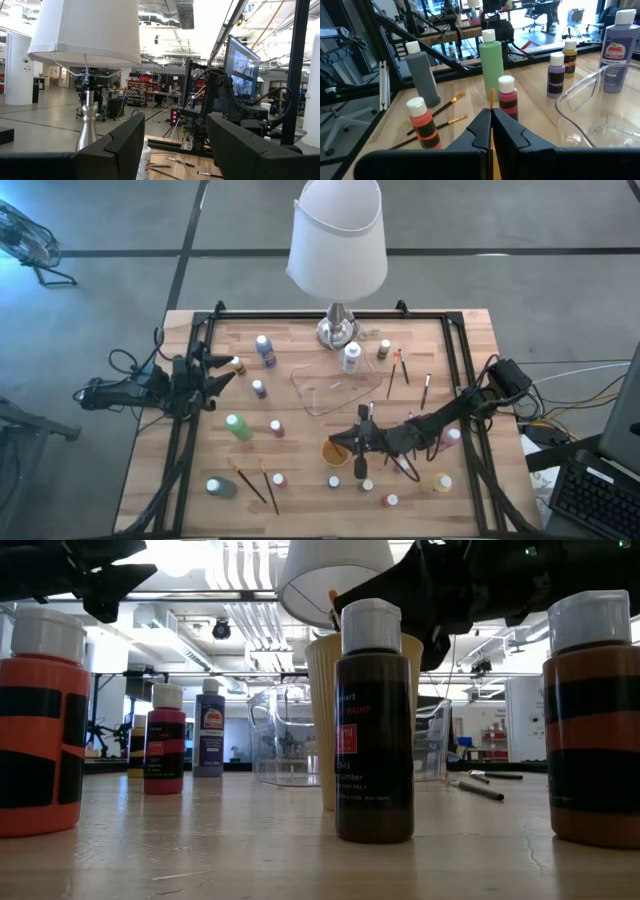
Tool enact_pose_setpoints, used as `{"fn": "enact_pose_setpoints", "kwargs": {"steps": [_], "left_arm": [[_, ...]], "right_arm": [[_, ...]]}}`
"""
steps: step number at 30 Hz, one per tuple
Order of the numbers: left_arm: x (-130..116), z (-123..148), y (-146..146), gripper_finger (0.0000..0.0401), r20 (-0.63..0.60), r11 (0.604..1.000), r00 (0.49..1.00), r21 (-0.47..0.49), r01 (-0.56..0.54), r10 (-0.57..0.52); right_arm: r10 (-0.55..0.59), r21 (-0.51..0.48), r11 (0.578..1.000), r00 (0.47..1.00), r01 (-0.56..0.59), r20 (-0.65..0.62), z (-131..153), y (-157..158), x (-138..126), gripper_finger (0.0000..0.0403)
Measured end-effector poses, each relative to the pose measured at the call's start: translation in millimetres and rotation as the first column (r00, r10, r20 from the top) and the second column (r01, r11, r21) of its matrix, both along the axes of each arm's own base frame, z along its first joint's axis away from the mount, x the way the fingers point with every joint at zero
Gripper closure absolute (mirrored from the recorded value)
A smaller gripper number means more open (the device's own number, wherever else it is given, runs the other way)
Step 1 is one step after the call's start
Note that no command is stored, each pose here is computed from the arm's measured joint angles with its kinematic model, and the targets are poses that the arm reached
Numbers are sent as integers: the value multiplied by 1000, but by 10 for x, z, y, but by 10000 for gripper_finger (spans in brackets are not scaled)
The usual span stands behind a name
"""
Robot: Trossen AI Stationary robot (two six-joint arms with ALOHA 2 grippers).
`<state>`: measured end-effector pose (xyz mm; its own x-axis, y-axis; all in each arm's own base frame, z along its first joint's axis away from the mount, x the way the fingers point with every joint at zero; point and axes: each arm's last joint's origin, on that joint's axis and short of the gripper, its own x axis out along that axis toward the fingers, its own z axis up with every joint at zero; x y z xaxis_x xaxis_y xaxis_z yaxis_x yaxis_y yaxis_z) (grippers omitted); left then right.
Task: Pick & Place Paint Supplies
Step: Put the black paint brush into the yellow cup
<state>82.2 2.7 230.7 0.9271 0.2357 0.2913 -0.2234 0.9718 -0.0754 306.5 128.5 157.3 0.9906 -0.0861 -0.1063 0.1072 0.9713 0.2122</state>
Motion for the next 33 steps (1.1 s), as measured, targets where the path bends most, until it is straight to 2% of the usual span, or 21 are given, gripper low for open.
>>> {"fn": "enact_pose_setpoints", "kwargs": {"steps": [16, 20, 28, 33], "left_arm": [[0, 0, 0, 183, 0, 1000, 1000, 0, 0, 0], [0, 0, 0, 183, 0, 1000, 1000, 0, 0, 0], [0, 1, 0, 183, 0, 1000, 1000, 0, 0, 0], [0, 1, 0, 183, 1, 1000, 1000, 0, 0, 0]], "right_arm": [[-4, 2, 1000, 1000, 4, -11, -10, -7, 4, 390], [-4, 4, 1000, 1000, 4, -15, -14, -7, 3, 364], [-2, -7, 1000, 1000, 2, -12, 3, -9, -1, 287], [2, -41, 999, 1000, -2, 1, 241, -42, -71, 249]]}}
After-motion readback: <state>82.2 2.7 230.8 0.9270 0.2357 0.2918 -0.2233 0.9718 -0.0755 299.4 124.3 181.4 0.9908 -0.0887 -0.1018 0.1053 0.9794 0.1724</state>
